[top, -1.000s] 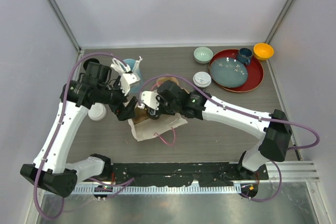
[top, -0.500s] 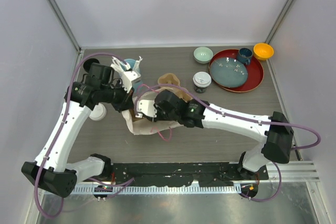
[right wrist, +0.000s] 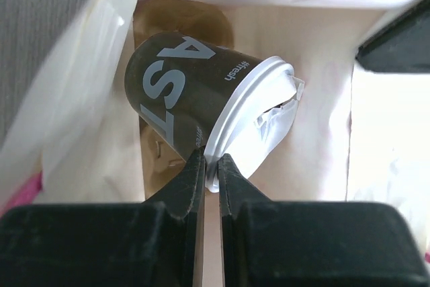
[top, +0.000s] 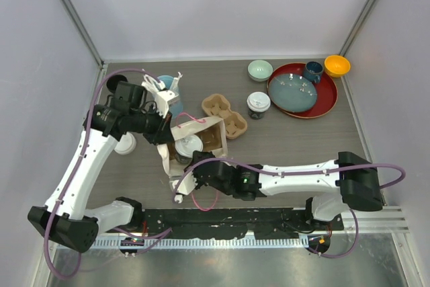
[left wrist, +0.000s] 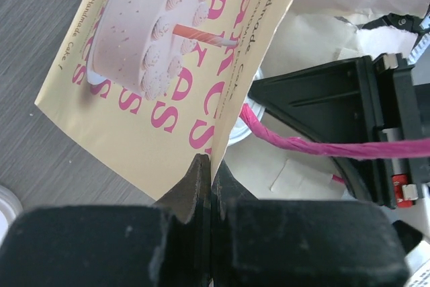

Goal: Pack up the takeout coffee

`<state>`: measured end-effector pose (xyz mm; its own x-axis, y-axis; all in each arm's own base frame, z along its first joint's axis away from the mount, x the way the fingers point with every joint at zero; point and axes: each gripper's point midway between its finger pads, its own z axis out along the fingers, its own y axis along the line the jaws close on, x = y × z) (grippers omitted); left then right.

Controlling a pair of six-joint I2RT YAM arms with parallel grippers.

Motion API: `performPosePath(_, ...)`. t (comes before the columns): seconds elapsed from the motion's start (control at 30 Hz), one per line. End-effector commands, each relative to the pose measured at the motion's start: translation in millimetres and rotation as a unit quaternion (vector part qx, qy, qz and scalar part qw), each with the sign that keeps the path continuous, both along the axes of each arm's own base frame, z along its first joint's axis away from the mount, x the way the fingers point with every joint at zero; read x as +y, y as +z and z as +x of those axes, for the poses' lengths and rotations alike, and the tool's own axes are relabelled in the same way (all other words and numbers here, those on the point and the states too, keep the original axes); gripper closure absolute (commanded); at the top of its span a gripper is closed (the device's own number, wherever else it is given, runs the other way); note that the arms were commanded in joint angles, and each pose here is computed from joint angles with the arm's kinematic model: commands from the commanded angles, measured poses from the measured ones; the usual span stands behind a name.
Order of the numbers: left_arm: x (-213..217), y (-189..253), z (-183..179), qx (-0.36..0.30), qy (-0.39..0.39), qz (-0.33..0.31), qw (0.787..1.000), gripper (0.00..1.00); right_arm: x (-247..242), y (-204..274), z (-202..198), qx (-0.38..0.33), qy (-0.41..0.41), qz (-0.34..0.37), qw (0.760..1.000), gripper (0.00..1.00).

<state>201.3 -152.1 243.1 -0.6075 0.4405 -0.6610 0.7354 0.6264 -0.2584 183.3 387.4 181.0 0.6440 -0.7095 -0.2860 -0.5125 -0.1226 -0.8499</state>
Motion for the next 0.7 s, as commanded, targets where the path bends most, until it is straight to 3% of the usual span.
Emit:
performPosePath(0.0,-15.6,16.8,3.7,-0.004,-0.016,-0.042,0.999,1.0,22.8,27.1,6.8,-0.077,0.033,0.009,0.996,0.99)
performPosePath(0.17,-18.2,19.6,1.8,0.0,-0.024,-0.049,0.999,1.0,35.3,15.1,2.6,-0.083,0.082,-0.054,0.992,0.99)
performPosePath(0.23,-18.1,20.2,1.6,-0.003,-0.028,-0.049,0.998,1.0,26.8,-3.0,1.5,-0.081,0.112,-0.121,0.983,0.99)
performPosePath(0.37,-21.7,19.4,1.8,0.001,-0.039,-0.055,0.998,1.0,32.3,-7.6,0.1,-0.065,0.139,-0.132,0.979,0.99)
performPosePath(0.53,-22.1,17.8,0.8,0.005,-0.051,-0.053,0.997,1.0,26.5,-24.3,13.6,-0.075,0.133,-0.196,0.969,0.99)
performPosePath(0.67,-16.9,13.6,-3.5,-0.009,-0.072,-0.036,0.997,1.0,28.9,-15.6,13.4,-0.089,0.138,-0.188,0.968,0.99)
